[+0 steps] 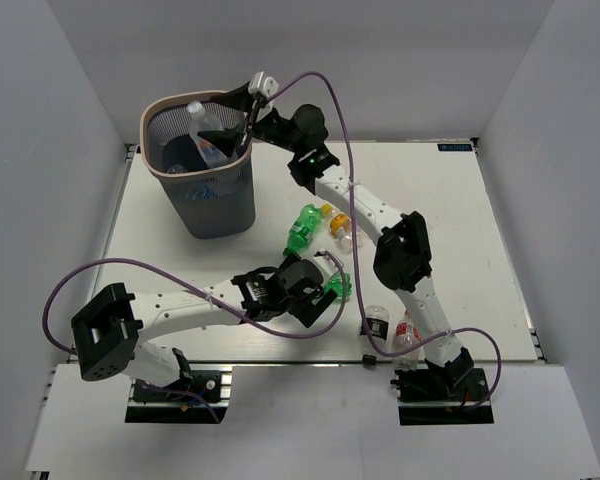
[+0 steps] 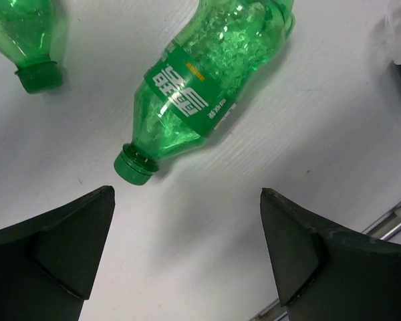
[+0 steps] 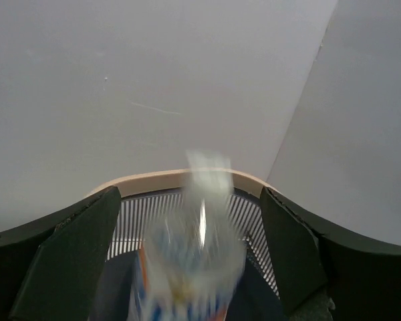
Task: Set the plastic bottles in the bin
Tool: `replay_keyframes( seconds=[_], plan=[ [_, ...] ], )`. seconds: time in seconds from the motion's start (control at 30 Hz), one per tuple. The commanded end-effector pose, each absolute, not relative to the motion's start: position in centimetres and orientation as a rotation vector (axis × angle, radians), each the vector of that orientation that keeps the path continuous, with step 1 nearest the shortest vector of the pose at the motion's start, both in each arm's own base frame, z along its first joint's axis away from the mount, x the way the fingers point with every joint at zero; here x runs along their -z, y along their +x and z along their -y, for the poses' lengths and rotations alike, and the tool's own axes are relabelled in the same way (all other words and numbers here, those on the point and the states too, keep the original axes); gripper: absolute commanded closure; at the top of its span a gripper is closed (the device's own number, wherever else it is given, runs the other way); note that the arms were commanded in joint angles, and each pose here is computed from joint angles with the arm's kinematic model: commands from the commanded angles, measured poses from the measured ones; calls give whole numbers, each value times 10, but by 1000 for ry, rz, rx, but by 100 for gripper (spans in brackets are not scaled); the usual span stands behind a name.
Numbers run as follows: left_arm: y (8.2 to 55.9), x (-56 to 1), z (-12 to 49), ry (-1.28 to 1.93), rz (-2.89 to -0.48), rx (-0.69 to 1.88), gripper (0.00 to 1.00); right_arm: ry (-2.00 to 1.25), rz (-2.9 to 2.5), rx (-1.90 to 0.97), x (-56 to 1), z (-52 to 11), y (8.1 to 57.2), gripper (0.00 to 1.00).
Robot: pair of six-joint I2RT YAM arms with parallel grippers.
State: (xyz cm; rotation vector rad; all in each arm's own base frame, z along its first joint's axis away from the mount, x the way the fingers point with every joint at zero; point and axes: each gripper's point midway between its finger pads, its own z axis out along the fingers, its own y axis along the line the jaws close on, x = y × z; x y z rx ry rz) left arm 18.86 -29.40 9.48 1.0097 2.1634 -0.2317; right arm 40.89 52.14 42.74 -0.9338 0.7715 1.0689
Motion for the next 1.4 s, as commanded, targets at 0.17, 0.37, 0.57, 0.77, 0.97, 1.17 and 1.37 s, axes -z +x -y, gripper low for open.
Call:
replay_keyframes(
  seconds=[0.17, 0.37, 0.57, 0.77, 0.97, 1.17, 1.37],
  plan=[
    [206, -106, 324, 1116, -2036, 195, 1, -730, -743, -1028, -533, -427, 408, 10],
    [213, -102, 333, 1176, -1981, 170, 1, -699, -1136, -889, -489, -326, 450, 10],
    [227, -73, 335, 1225, -1975, 70, 1, -1019, -1459, -754, -363, -234, 389, 10],
    [234, -42, 339, 1229, -2033, 18, 5, -1143, -1657, -719, -294, -185, 310, 12],
    [242, -83, 362, 1152, -1990, 103, 61, -1155, -1799, -628, -238, -146, 270, 100],
    [272, -184, 358, 909, -1895, 138, 70, -917, -2040, -405, -194, -98, 315, 32],
    [330, -335, 321, 551, -1751, 106, 73, -834, -2075, -400, -185, -85, 358, 14]
  ],
)
